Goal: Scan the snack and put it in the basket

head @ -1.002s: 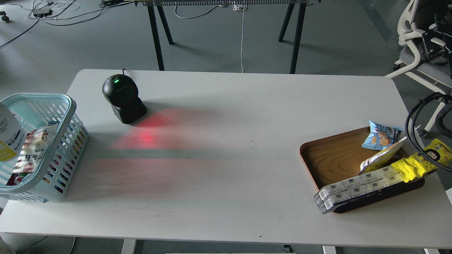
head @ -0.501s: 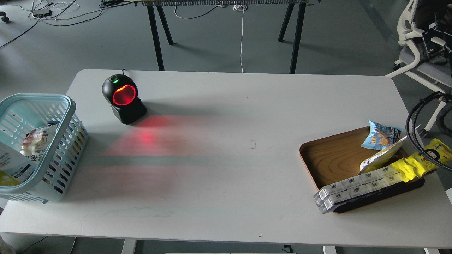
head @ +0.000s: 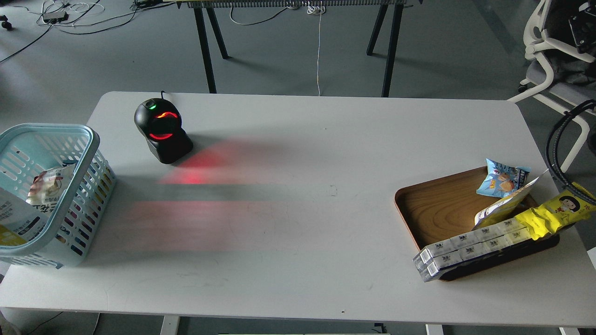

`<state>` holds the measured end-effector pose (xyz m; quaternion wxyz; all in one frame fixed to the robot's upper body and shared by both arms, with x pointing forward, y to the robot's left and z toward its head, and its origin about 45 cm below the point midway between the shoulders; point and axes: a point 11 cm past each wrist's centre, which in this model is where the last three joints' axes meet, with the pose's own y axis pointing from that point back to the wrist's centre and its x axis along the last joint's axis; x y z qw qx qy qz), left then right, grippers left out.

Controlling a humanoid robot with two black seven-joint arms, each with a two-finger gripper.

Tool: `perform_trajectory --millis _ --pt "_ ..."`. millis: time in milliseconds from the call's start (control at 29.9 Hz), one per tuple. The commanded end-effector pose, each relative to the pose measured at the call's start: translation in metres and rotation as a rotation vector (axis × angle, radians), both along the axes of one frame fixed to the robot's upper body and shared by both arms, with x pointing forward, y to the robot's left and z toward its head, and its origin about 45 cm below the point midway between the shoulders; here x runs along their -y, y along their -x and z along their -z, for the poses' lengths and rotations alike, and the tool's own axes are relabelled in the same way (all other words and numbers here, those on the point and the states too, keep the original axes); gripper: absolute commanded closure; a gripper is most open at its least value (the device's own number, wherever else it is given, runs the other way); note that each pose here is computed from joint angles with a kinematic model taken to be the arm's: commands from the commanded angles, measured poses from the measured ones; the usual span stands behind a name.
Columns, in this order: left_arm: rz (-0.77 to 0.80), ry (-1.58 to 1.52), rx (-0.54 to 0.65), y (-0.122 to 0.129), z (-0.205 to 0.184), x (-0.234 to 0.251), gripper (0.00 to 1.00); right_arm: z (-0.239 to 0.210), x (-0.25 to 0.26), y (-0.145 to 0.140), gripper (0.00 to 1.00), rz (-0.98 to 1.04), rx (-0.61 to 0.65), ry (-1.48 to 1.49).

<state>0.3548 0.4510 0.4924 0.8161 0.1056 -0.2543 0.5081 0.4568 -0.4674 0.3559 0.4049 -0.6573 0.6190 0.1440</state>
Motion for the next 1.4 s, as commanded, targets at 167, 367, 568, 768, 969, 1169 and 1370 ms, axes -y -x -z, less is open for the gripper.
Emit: perform_trajectory --millis 167,367,568,768,969,1169,1370 --pt "-0.038 0.5 0.008 -0.072 0.01 0.007 0.01 -0.005 0.001 -0.005 0.01 0.015 0.014 0.0" --pt "-0.034 0.693 -0.005 -0.118 0.031 0.036 0.01 0.014 -0.014 -0.017 0.01 0.024 -0.006 -0.049" --pt "-0.051 1.016 -0.108 -0.145 0.071 0.06 0.01 0.031 -0.046 -0.033 0.01 -0.019 -0.035 -0.11" --pt "-0.076 1.218 -0.207 -0.154 0.109 0.071 0.01 0.041 -0.066 -0.041 0.01 -0.051 -0.061 -0.141" --pt "-0.124 1.312 -0.309 -0.171 0.141 0.087 0.01 0.043 -0.077 -0.045 0.01 -0.076 -0.067 -0.149" --pt "-0.102 1.334 -0.347 -0.173 0.149 0.099 0.0 0.045 -0.082 -0.045 0.01 -0.079 -0.067 -0.157" --pt "-0.058 1.368 -0.373 -0.175 0.158 0.121 0.0 0.046 -0.078 -0.045 0.01 -0.064 -0.067 -0.166"
